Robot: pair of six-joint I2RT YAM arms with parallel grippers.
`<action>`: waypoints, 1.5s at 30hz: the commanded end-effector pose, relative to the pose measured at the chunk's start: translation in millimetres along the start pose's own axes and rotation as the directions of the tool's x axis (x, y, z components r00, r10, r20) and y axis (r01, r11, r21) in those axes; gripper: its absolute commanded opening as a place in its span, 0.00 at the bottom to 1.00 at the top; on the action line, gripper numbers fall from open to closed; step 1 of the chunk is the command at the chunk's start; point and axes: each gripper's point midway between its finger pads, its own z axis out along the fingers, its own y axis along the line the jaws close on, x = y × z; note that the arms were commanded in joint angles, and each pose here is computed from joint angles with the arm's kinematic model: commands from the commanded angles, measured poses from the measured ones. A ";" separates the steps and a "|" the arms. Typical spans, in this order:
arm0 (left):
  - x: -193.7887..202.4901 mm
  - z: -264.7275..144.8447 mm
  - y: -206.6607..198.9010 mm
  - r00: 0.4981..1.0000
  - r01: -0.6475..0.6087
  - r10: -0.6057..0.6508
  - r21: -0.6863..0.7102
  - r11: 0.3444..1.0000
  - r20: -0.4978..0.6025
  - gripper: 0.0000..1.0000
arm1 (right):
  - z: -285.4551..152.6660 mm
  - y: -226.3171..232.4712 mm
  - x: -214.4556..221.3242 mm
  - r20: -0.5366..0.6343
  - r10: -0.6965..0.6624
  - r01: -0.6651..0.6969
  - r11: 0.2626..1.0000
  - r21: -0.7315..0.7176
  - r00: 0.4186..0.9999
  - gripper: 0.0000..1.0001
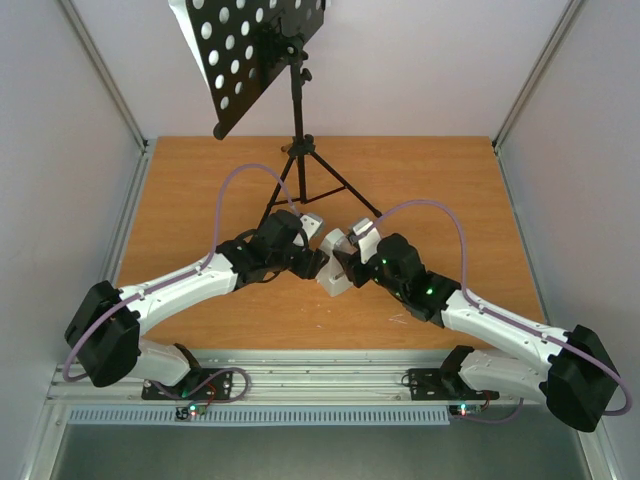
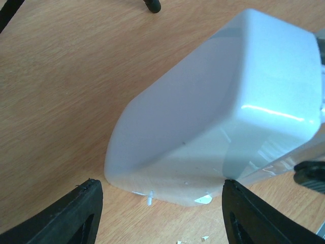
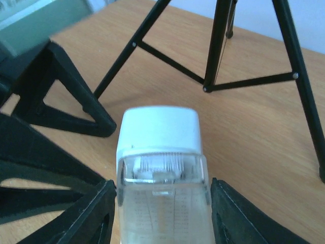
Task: Pack up the instrument practice props
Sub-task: Close the cover of the metronome, then adjust the metronome at the center of the board.
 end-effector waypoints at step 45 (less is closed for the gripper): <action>-68.0 7.9 -26.3 0.975 -0.210 0.216 -0.103 0.972 0.052 0.98 | -103.8 -39.5 38.7 0.073 0.150 -0.161 0.971 0.178 0.986 0.98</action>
